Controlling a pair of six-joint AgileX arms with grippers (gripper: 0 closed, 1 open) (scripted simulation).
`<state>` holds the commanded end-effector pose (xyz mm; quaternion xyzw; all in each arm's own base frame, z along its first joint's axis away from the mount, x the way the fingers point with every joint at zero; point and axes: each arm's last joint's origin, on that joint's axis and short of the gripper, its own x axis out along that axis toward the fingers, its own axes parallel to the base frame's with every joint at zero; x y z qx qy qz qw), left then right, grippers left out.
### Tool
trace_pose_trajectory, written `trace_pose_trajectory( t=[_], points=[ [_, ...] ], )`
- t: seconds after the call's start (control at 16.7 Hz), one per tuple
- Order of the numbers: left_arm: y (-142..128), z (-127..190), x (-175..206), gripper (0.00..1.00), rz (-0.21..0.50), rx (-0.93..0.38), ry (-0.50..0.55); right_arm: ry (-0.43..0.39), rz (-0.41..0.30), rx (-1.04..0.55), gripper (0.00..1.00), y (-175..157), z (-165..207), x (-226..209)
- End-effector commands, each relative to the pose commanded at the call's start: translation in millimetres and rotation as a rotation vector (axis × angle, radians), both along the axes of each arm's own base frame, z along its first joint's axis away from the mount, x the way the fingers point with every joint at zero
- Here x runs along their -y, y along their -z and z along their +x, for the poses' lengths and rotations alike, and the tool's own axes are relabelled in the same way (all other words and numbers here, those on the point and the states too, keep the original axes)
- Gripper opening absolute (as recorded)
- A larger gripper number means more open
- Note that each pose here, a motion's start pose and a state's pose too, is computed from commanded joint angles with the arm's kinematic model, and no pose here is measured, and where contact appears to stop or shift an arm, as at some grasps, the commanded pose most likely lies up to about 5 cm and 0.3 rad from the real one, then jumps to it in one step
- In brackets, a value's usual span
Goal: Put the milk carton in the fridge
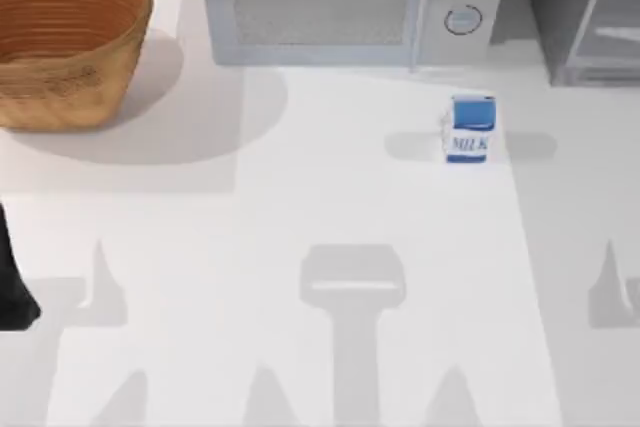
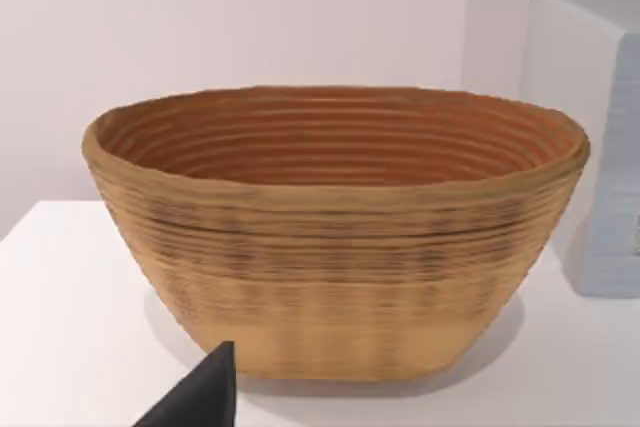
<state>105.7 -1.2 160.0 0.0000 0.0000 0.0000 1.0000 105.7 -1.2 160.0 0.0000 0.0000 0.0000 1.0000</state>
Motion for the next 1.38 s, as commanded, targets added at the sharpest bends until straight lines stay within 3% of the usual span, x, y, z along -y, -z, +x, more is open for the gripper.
trace_pose_trajectory(
  t=[0.3, 0.72, 1.08, 1.38],
  points=[
    [0, 0, 0, 1.00, 0.000, 0.000, 0.000, -0.004, 0.005, 0.012, 1.00, -6, 2, -1],
    [0, 0, 0, 1.00, 0.000, 0.000, 0.000, -0.019, 0.031, 0.049, 1.00, -45, 29, -15],
    [0, 0, 0, 1.00, 0.000, 0.000, 0.000, -0.019, 0.047, 0.046, 1.00, -62, 95, -50],
    [0, 0, 0, 1.00, 0.000, 0.000, 0.000, -0.009, 0.043, 0.030, 1.00, -28, 162, -98]
  ],
)
